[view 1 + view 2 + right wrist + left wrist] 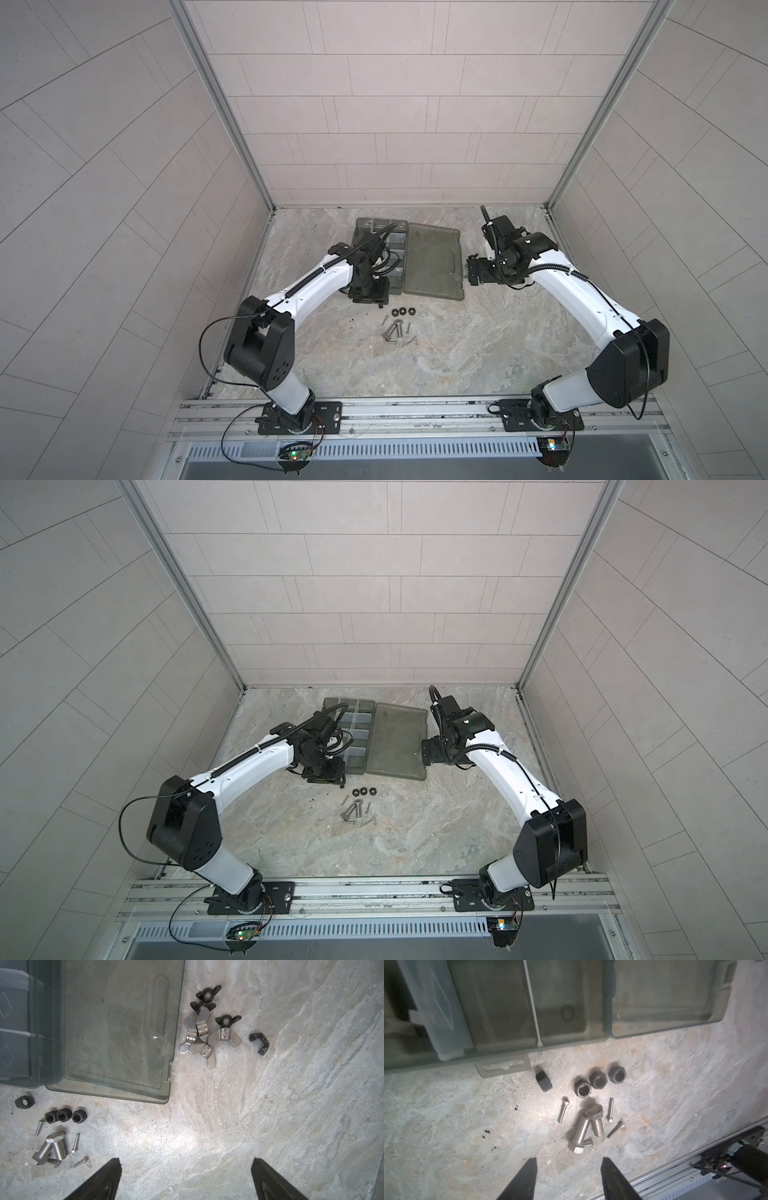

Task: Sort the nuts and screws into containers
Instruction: 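Swing the left gripper back to the bolts and lower over a large hex bolt, then grasp the large silver hex bolt and carry it into the box with the left gripper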

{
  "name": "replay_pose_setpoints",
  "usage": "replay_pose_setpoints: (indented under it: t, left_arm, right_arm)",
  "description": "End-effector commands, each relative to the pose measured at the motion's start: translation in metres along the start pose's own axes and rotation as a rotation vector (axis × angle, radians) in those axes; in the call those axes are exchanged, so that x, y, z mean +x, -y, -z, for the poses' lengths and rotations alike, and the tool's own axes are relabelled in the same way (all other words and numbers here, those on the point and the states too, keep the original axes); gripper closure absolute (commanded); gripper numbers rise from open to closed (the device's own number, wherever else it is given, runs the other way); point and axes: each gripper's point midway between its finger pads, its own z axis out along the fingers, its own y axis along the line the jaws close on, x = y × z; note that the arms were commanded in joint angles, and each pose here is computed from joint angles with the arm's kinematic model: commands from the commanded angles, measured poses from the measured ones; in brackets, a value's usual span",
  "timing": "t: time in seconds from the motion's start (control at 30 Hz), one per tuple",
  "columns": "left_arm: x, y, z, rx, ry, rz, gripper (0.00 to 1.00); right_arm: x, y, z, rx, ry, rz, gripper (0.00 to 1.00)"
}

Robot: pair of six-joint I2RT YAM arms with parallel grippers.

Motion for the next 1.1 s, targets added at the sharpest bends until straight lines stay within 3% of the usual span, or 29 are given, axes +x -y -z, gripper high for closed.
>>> replay_pose_setpoints:
  t: [0.0, 0.43, 0.7, 1.07]
  left_arm:
    - [0.015, 0.001, -0.004, -0.048, -0.008, -0.066, 0.45]
    - [0.038, 0.015, -0.052, -0.081, -0.077, -0.162, 0.49]
    - [0.042, 0.018, -0.074, -0.118, -0.11, -0.208, 0.51]
    - [0.049, 0.009, -0.097, -0.15, -0.157, -0.219, 0.61]
  right_arm:
    - [0.007, -0.001, 0.008, -0.02, 0.023, -0.009, 0.01]
    - [0.039, 0.024, 0.021, 0.026, 0.086, 0.013, 0.01]
    - [0.043, 0.029, 0.026, 0.027, 0.08, 0.017, 0.01]
    - [0.038, 0.032, 0.029, 0.034, 0.089, 0.007, 0.01]
